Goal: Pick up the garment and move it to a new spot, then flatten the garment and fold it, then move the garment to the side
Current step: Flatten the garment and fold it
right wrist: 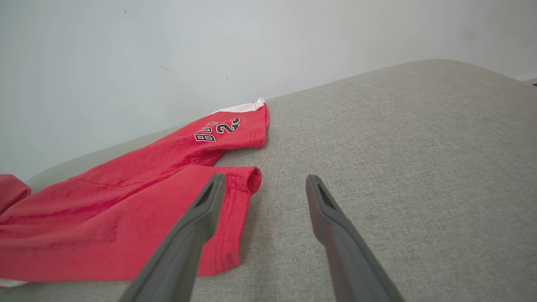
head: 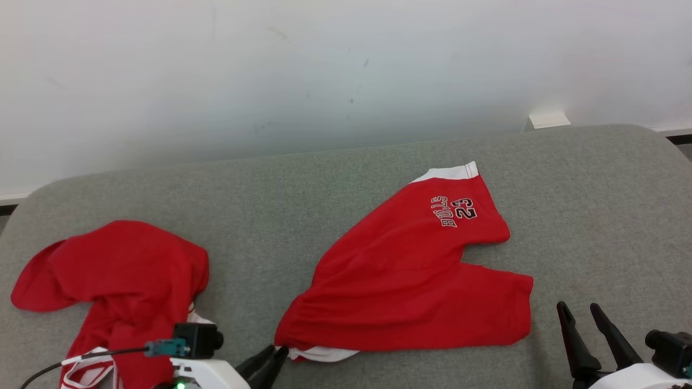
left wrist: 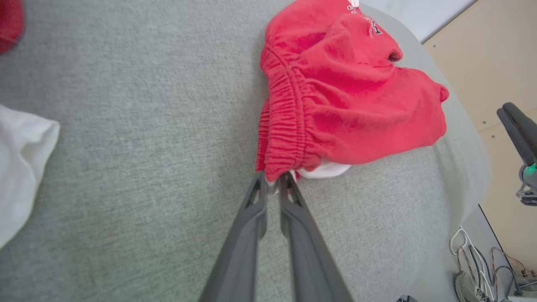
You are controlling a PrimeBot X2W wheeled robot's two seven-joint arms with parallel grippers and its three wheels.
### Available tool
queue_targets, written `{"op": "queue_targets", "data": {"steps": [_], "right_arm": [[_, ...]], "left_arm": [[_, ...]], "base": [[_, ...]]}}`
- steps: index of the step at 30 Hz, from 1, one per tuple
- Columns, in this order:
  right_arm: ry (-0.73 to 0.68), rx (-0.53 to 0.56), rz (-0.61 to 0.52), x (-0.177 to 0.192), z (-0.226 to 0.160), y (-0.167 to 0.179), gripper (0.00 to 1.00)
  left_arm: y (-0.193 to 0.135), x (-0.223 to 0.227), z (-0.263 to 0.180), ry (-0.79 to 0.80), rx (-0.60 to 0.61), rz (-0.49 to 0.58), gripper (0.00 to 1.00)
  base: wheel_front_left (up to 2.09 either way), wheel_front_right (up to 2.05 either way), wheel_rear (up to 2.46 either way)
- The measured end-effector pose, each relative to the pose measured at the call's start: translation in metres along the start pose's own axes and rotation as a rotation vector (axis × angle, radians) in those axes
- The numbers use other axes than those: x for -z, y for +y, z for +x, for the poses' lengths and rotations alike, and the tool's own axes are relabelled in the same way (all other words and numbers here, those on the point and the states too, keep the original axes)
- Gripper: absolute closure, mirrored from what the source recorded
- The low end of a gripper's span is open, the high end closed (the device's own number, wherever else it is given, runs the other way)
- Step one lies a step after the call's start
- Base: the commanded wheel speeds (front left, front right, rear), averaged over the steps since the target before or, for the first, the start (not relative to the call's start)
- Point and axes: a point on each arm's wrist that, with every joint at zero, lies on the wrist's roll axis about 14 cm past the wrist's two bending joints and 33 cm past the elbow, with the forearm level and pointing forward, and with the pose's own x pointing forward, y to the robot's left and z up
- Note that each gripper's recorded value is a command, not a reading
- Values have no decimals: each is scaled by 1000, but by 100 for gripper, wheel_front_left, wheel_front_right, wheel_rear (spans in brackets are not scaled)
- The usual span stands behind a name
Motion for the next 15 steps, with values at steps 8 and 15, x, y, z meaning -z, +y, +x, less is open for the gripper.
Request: {"op": "queue_targets", "data": {"steps": [8,15], "right_arm": [[-1,-25,-10,-3,1,7,0],[4,-23,-5,4,-3,8,0]], "left_arm": [[-2,-48,-10,-227,-13,139,0],[8,-83,-27,-473,-128,212,0]], "base": [[0,0,0],[0,0,0]]}}
